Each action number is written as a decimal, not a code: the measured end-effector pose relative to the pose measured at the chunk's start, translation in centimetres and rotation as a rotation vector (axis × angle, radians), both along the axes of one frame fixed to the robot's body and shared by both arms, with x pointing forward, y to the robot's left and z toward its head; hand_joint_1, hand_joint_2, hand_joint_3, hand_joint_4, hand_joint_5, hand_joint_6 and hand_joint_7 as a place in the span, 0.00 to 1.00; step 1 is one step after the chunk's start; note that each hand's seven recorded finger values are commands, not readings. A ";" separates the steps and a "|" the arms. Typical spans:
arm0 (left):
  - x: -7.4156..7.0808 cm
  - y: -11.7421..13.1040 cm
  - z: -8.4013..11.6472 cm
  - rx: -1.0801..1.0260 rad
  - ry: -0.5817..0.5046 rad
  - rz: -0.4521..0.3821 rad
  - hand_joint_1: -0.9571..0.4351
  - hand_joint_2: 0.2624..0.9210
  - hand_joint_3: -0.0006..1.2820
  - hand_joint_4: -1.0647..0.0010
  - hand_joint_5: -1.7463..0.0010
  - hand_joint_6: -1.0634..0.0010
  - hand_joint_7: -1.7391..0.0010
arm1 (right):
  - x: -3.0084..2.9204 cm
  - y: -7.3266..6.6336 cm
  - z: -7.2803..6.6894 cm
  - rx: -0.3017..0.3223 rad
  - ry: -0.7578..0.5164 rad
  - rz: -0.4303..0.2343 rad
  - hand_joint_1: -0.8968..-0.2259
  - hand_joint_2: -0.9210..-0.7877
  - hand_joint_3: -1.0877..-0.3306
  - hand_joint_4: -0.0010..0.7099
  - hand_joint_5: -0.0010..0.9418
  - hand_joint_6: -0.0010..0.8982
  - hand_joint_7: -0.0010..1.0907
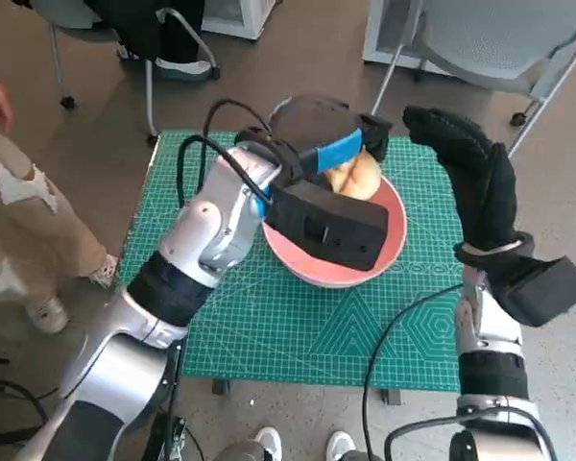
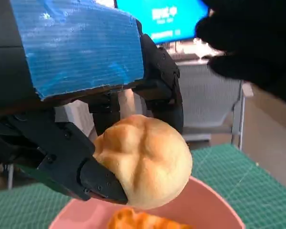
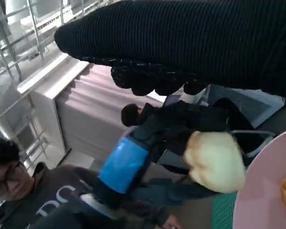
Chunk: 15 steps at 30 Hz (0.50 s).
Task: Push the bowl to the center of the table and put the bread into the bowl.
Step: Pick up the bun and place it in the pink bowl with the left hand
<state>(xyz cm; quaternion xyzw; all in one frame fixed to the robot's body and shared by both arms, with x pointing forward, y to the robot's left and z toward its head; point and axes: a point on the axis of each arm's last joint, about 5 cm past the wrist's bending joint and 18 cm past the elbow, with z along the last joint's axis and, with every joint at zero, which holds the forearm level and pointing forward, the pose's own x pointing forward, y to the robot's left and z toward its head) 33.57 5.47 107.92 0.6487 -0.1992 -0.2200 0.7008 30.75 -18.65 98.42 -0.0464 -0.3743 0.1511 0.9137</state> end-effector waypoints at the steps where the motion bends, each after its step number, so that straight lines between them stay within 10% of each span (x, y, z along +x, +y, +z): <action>1: 0.1 0.0 -0.1 0.001 0.004 0.003 0.69 0.71 0.36 0.39 0.23 0.47 0.31 | -0.03 0.0 0.0 0.000 0.001 -0.003 0.31 0.00 0.27 0.22 0.01 0.00 0.43; 12: 0.8 0.2 -0.4 0.010 0.017 0.038 0.69 0.87 0.20 0.37 0.24 0.44 0.37 | -0.23 -0.1 -0.1 0.011 0.013 -0.038 0.30 0.00 0.28 0.22 0.01 0.00 0.43; 15: 0.9 0.2 -0.5 0.006 0.047 0.044 0.85 0.84 0.22 0.36 0.26 0.54 0.61 | -0.23 -0.1 0.0 0.013 0.010 -0.043 0.30 0.00 0.28 0.22 0.01 0.00 0.43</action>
